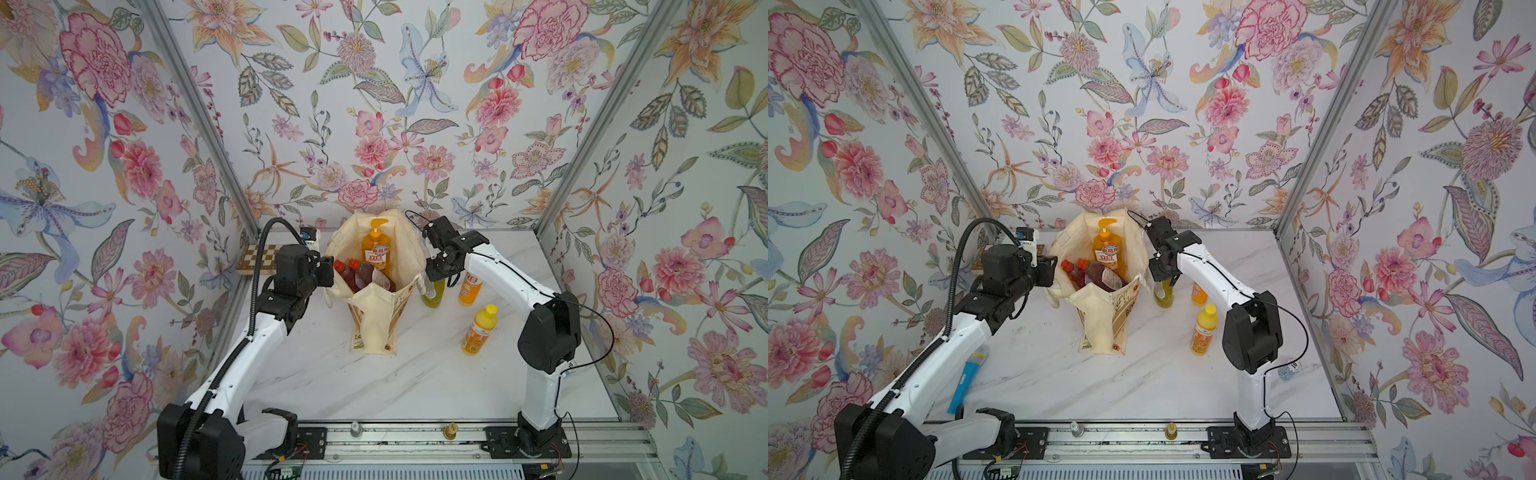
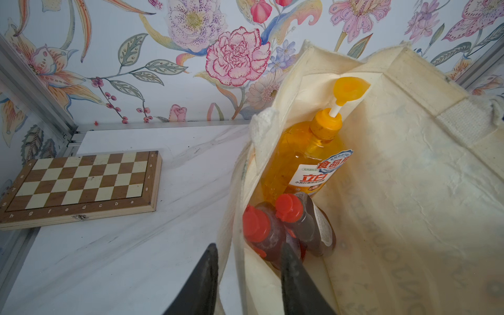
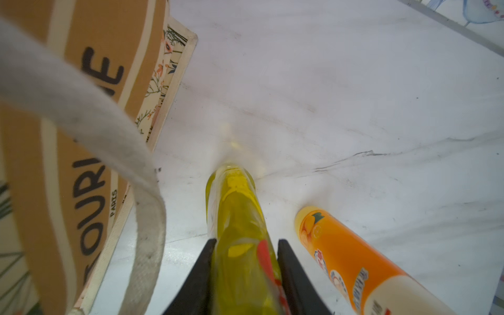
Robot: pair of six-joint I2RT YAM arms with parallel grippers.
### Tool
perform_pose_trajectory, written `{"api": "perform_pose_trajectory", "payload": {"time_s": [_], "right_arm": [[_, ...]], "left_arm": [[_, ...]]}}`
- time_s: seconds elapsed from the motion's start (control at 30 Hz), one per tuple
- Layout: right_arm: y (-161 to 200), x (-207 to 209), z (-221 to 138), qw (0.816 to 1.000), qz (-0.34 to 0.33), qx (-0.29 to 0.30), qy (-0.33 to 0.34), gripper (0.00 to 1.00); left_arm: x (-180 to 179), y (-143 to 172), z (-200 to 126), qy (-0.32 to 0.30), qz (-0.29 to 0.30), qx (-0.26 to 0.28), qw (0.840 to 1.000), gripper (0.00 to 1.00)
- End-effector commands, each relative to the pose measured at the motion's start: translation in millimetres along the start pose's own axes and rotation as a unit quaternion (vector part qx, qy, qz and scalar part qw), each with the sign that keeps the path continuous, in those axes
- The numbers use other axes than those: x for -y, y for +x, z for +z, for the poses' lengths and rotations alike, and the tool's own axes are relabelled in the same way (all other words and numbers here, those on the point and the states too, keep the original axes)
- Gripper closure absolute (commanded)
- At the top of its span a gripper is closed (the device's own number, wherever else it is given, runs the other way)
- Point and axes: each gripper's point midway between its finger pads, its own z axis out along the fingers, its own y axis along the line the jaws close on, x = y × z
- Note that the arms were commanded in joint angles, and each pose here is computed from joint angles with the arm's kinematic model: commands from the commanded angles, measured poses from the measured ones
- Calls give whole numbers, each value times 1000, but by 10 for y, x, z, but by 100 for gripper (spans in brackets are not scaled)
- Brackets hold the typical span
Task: Pack dish soap into the shopping bag
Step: Pick up the bottle of dish soap at the center of the board.
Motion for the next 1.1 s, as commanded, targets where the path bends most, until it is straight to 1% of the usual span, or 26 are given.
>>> {"api": "perform_pose_trajectory", "payload": {"time_s": [0.0, 0.23, 0.37, 0.63, 0.73, 0.87, 0.93, 1.07], "right_arm": [[-476, 203, -896, 992, 17, 127, 18, 100], [-657, 300, -1542, 979, 8, 201, 23, 100], [-789, 325, -1898, 970, -10, 241, 31, 100], [-1075, 277, -2473, 948, -49, 312, 33, 100], [-1157, 222, -2622, 941, -60, 334, 18, 100], [-1254, 45, -2824, 927, -80, 365, -28, 100], [-1287, -105, -2900, 919, -94, 377, -64, 100], [-1314, -400, -2918, 908, -122, 382, -120, 100]], "left_arm": [[1, -7, 18, 8, 3, 0, 1000, 72], [3, -54, 14, 8, 7, 5, 1000, 92], [3, -80, 13, 7, 9, 7, 1000, 99], [22, -102, 29, 12, 10, 8, 1000, 100], [26, -104, 35, 13, 11, 8, 1000, 100], [31, -102, 49, 15, 13, 6, 1000, 100], [34, -110, 51, 15, 14, 7, 1000, 100], [40, -126, 53, 17, 15, 9, 1000, 100]]}}
